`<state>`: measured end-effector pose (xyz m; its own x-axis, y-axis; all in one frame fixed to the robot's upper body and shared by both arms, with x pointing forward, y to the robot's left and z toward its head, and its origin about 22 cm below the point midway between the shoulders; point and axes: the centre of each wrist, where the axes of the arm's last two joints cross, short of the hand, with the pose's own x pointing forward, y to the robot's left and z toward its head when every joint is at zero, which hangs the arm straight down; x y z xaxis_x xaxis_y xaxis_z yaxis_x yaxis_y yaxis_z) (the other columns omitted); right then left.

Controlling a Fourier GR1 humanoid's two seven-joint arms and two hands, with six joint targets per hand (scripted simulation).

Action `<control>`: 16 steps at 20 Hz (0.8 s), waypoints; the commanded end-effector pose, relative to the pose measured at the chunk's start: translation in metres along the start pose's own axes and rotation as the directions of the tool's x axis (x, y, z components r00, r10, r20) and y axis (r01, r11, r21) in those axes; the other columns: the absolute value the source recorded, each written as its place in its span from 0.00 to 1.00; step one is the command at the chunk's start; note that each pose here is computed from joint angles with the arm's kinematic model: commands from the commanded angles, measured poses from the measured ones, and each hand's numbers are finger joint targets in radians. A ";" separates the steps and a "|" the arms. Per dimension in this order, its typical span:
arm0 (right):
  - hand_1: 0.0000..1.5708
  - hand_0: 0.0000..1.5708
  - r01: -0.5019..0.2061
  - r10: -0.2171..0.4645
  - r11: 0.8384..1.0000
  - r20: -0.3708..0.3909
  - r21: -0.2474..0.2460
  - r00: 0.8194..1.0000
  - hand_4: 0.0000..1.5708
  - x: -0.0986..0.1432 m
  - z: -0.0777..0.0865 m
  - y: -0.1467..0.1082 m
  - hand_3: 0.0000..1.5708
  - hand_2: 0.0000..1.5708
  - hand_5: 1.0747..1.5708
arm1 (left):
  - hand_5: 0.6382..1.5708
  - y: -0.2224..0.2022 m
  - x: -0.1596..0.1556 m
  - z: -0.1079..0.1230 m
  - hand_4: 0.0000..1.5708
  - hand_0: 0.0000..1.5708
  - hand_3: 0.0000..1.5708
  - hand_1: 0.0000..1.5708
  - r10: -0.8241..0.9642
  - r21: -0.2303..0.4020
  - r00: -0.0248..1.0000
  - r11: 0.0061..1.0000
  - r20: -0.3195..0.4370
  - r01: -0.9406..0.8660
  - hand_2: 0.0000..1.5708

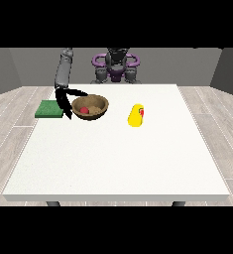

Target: Pick the cup and pour the ball into the bowl, then pick the bowl and place it on the pad

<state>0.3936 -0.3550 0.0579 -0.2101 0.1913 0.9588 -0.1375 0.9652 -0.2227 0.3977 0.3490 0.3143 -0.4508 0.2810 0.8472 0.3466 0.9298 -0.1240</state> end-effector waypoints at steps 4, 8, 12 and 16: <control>0.00 0.00 0.016 -0.016 1.000 -0.030 0.021 0.999 0.00 -0.020 0.000 0.020 0.00 0.00 0.99 | 1.00 -0.011 0.004 0.001 0.00 0.00 0.00 0.00 -0.012 0.005 1.000 1.000 0.015 0.011 0.00; 0.00 0.00 0.070 -0.071 0.997 -0.011 -0.022 0.997 0.09 -0.021 0.000 0.014 0.00 0.00 1.00 | 1.00 0.004 0.034 0.006 0.00 0.00 0.00 0.00 -0.013 -0.007 0.997 1.000 0.070 0.013 0.00; 1.00 1.00 -0.012 -0.016 0.992 -0.226 -0.125 0.974 0.60 -0.042 0.034 -0.018 0.52 1.00 0.92 | 1.00 -0.009 0.058 0.000 0.00 0.00 0.00 0.00 -0.005 -0.053 0.994 0.999 0.110 0.010 0.00; 1.00 1.00 -0.105 0.067 0.986 -0.272 -0.128 0.960 0.63 -0.028 0.031 -0.036 0.89 1.00 1.00 | 1.00 0.001 0.033 0.009 0.00 0.00 0.00 0.00 0.025 -0.045 0.997 0.999 0.077 -0.022 0.00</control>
<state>0.3833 -0.3829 0.0365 -0.0724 0.2265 0.9713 -0.0172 0.9734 -0.2283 0.3762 0.3551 0.3451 -0.5055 0.3146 0.8034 0.3872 0.9149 -0.1147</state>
